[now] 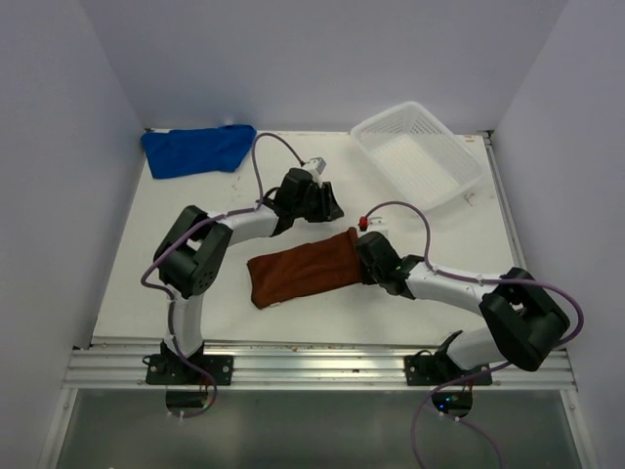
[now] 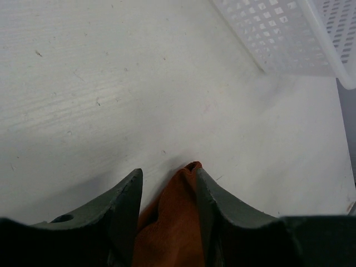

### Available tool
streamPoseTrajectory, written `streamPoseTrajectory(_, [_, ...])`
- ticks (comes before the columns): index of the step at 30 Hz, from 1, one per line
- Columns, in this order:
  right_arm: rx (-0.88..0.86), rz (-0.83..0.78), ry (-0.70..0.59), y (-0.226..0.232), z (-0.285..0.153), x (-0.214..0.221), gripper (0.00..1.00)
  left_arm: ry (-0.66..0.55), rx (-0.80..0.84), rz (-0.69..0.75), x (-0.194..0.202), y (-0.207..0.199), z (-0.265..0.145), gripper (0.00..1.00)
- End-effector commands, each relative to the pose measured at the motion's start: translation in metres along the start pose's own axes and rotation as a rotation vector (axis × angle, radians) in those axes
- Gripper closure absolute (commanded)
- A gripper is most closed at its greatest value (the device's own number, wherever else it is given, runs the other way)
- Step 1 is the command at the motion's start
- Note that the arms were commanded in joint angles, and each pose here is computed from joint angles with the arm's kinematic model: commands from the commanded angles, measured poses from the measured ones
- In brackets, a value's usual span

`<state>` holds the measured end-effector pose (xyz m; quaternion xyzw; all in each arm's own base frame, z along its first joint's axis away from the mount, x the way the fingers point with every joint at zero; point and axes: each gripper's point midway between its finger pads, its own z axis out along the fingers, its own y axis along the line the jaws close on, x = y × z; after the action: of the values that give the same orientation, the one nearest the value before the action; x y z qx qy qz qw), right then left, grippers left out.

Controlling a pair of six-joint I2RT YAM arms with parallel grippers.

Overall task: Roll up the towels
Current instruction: Roll the towel

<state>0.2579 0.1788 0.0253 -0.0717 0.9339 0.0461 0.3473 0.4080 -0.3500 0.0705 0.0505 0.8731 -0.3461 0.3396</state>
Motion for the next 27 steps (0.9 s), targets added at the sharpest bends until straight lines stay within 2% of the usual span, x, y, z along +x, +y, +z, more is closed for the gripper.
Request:
streamPoseTrajectory(1, [0.088,-0.028,-0.063,-0.008,-0.005,-0.019,1.00,-0.061,0.068,0.009,-0.034,-0.030,-0.021,0.53])
streamPoseTrajectory(9, [0.180,-0.133,-0.129,0.003,-0.015,-0.033,1.00,-0.031,0.138,-0.074,-0.025,-0.044,-0.022,0.51])
streamPoseTrajectory(19, [0.344,-0.329,-0.148,0.005,-0.022,-0.027,1.00,-0.015,0.188,-0.084,-0.024,-0.055,-0.024,0.50])
streamPoseTrajectory(27, [0.449,-0.435,-0.171,0.001,-0.030,-0.038,1.00,0.004,0.202,-0.077,-0.015,-0.060,-0.022,0.49])
